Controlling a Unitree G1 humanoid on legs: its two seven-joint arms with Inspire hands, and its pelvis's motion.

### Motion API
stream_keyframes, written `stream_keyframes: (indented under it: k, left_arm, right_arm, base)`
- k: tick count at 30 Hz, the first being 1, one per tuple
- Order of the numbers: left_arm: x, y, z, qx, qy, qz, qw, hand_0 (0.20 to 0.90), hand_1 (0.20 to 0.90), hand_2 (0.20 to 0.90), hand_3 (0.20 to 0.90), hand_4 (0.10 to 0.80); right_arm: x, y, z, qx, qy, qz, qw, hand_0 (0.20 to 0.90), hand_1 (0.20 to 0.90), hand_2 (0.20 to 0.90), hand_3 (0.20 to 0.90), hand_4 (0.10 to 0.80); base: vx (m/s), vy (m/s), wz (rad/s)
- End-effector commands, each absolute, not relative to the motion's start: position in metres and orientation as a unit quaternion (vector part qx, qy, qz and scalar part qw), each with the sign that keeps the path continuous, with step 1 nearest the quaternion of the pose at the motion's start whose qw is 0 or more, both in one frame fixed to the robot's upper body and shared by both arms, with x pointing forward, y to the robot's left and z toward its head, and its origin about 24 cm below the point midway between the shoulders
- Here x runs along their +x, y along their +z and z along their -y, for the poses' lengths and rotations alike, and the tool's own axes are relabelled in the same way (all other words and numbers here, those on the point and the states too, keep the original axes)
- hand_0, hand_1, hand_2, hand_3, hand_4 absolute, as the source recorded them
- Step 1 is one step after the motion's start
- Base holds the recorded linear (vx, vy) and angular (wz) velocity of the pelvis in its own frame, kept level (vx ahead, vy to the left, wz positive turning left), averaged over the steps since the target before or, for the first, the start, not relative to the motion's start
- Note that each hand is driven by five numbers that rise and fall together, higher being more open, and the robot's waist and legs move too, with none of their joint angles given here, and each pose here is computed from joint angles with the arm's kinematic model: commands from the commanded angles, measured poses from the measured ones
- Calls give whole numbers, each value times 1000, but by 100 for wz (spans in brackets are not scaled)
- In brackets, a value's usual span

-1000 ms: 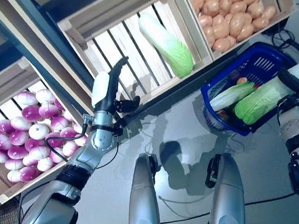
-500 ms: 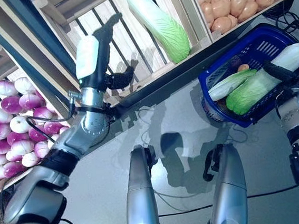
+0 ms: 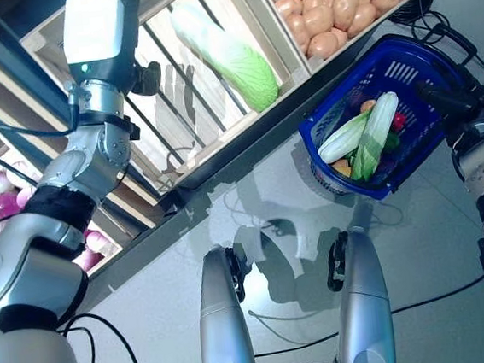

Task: Put vegetables into the basket

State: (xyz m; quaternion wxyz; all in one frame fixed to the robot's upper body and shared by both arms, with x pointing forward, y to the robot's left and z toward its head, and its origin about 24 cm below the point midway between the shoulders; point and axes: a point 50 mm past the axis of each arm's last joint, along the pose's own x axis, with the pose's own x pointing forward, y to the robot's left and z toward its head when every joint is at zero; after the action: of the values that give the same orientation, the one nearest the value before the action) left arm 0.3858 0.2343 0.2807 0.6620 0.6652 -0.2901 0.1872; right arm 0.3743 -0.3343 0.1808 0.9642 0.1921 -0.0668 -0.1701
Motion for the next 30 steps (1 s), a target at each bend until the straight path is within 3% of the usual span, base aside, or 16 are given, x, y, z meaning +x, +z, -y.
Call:
stream_keyframes:
  k: [1, 11, 30]
  left_arm:
    - [384, 325, -244, 718, 245, 284, 587, 900, 900, 900, 900, 800]
    - [384, 351, -264, 745, 303, 204, 558, 900, 900, 900, 900, 800]
    - [380, 378, -273, 791, 343, 172, 476, 900, 900, 900, 900, 800]
  right_arm:
    - [375, 198, 326, 199, -104, 136, 965, 900, 900, 900, 900, 800]
    - [367, 187, 326, 185, -73, 125, 972, 900, 900, 900, 900, 800]
    - [352, 171, 344, 226, -83, 138, 961, 900, 900, 900, 900, 800]
  base:
    - [-34, 104, -10]
    - [-85, 78, -13]
    - [-21, 6, -5]
